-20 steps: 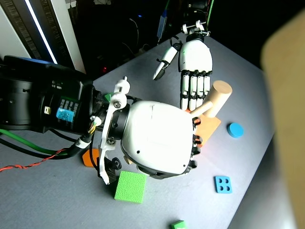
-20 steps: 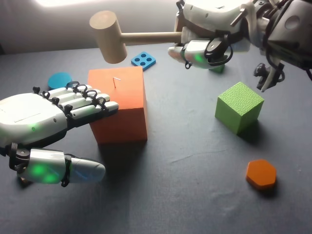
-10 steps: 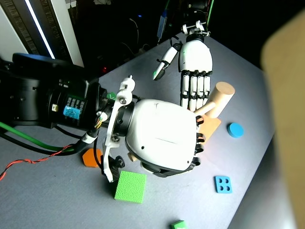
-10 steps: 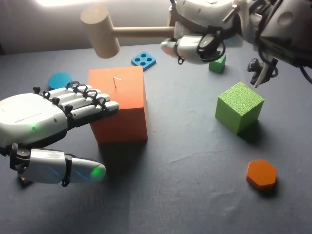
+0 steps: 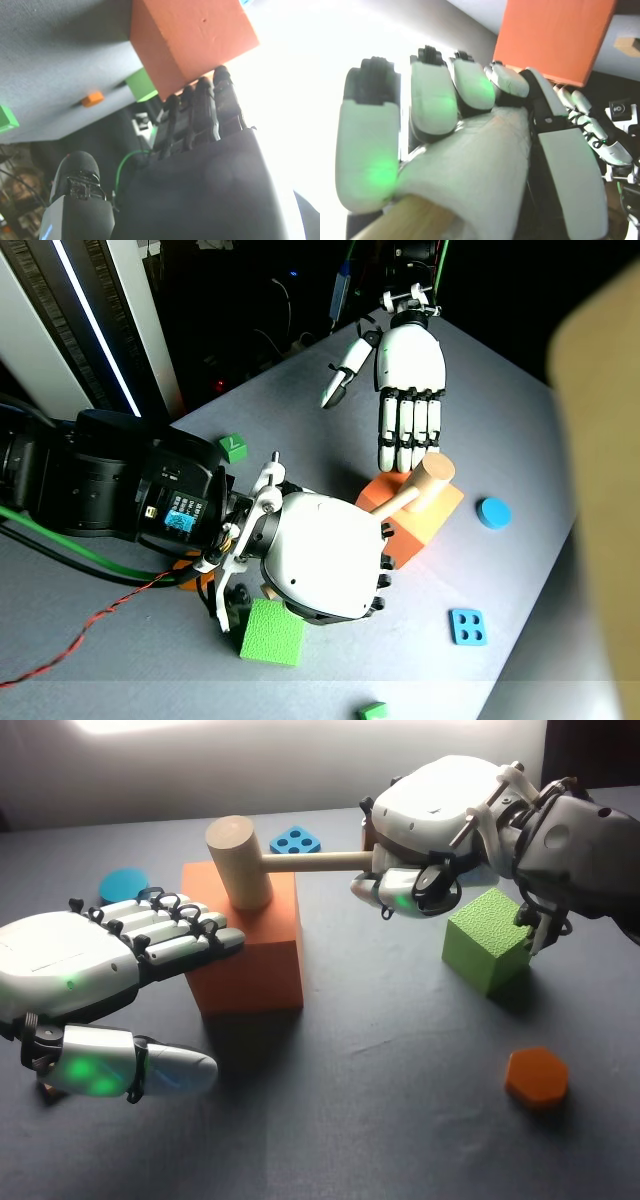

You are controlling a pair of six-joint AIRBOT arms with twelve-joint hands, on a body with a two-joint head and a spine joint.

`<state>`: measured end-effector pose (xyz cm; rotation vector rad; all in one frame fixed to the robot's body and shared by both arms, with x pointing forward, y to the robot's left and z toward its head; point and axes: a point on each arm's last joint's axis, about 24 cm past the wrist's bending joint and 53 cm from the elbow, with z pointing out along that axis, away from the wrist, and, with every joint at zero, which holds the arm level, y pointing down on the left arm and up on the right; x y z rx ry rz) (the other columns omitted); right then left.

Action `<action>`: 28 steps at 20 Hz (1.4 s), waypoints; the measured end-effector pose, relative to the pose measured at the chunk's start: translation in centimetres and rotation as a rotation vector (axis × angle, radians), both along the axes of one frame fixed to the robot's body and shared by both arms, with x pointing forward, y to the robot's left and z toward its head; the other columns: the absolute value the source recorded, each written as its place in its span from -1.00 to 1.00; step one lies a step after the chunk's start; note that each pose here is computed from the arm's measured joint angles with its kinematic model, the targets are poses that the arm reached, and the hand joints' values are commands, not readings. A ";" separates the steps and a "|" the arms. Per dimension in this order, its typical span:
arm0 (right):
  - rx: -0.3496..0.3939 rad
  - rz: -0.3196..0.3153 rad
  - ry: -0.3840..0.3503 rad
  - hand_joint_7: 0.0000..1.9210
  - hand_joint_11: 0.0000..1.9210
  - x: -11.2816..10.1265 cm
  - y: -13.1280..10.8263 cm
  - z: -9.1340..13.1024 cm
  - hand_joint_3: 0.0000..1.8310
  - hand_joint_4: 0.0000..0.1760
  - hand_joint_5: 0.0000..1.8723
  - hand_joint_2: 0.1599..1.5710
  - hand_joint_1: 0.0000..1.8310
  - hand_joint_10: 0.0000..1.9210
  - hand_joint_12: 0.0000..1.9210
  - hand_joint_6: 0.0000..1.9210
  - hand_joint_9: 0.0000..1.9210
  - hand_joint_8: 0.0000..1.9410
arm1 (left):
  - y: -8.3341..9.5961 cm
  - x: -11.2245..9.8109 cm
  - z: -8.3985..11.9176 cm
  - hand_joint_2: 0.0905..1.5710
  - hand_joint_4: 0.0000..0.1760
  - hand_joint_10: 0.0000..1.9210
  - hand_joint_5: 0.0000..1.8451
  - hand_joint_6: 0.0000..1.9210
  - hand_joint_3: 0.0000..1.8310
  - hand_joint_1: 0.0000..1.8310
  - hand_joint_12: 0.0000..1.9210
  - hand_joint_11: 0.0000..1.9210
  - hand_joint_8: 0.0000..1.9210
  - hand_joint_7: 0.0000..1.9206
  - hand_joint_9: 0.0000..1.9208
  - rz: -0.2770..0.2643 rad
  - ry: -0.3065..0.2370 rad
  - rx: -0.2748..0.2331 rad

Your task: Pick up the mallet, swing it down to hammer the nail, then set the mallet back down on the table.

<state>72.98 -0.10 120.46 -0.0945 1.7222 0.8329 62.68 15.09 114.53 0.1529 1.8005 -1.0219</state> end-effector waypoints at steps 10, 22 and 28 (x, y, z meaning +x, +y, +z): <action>-0.020 0.029 -0.016 0.76 0.95 -1.9 -2.1 1.8 -1.00 1.00 0.48 1.00 -0.47 1.00 1.00 1.00 0.85 1.00 | 0.0 0.0 0.0 0.40 -1.00 -1.00 -0.99 -1.00 -1.00 -1.00 -1.00 -1.00 -1.00 -0.99 -0.99 -0.001 0.000 0.000; -0.276 0.254 -0.185 0.74 0.96 -9.7 -1.5 0.5 -0.98 1.00 0.47 0.99 -0.48 1.00 1.00 1.00 0.84 1.00 | 0.0 0.3 0.3 0.40 -1.00 -0.99 -0.98 -1.00 -1.00 -1.00 -0.99 -0.99 -1.00 -0.98 -0.98 0.003 -0.007 0.001; -0.414 0.378 -0.260 0.72 0.94 -11.7 0.5 -3.5 -0.98 1.00 0.49 1.00 -0.52 1.00 1.00 1.00 0.83 1.00 | -0.2 0.6 0.8 0.40 -1.00 -1.00 -1.00 -1.00 -1.00 -1.00 -1.00 -1.00 -1.00 -1.00 -1.00 0.007 -0.014 -0.003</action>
